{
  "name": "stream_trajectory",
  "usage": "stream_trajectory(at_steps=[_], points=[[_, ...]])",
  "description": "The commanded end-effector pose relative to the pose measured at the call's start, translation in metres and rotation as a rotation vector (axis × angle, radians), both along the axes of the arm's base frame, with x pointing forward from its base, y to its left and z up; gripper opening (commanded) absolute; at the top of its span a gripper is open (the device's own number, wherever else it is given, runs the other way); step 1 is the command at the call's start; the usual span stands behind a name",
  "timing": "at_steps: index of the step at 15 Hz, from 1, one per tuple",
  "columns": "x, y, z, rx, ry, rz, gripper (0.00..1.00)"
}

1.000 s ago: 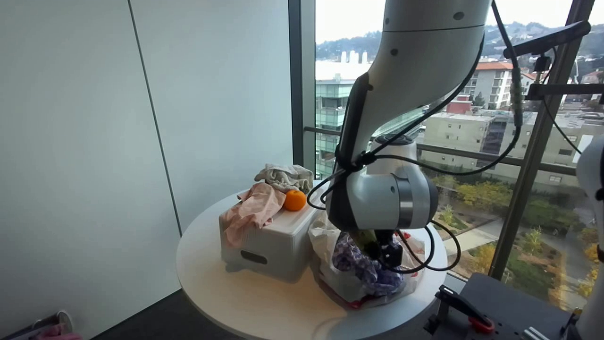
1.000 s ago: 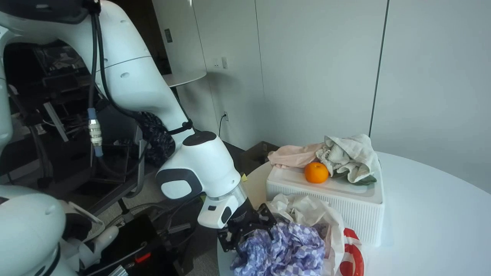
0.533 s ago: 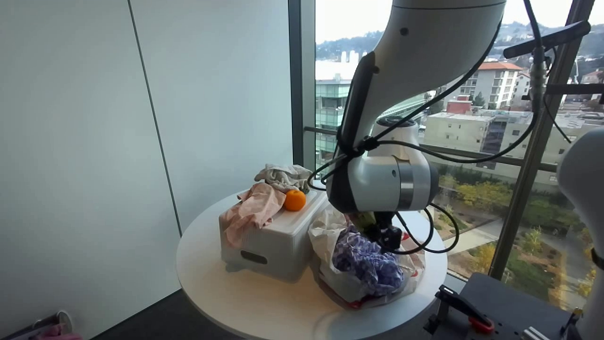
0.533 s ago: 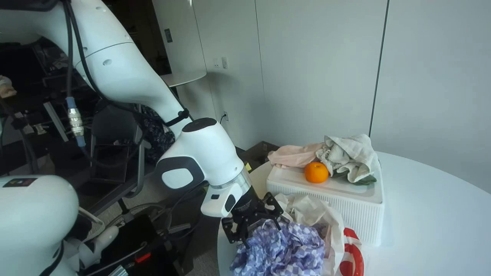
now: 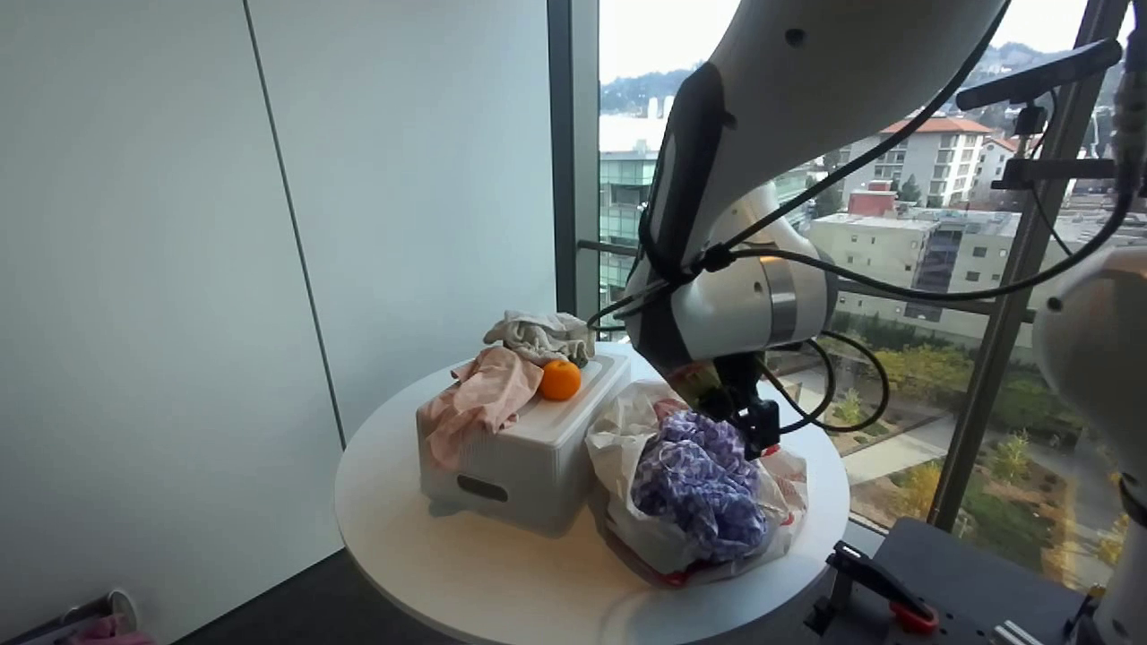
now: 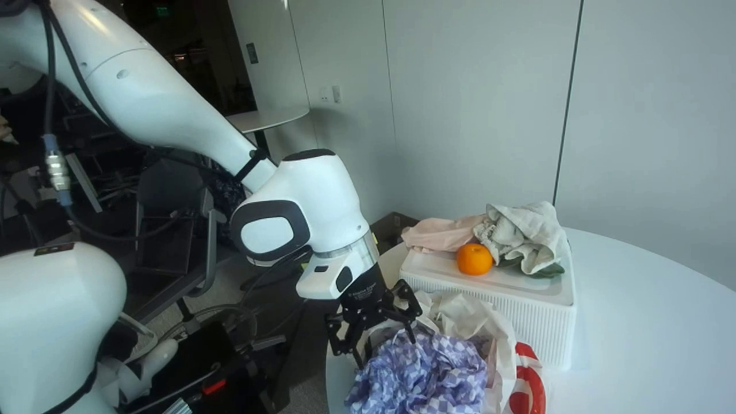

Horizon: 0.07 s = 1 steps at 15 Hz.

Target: Put the blue and purple clothes in the plastic bag

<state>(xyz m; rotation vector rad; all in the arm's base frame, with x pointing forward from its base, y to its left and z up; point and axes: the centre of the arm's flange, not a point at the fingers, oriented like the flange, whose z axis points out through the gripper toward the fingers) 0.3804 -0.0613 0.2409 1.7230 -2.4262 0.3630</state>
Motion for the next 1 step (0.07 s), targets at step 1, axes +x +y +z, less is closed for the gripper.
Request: stream_trajectory(at_steps=[1], points=[[-0.0013, 0.0011, 0.0078, -0.013, 0.027, -0.008, 1.0]])
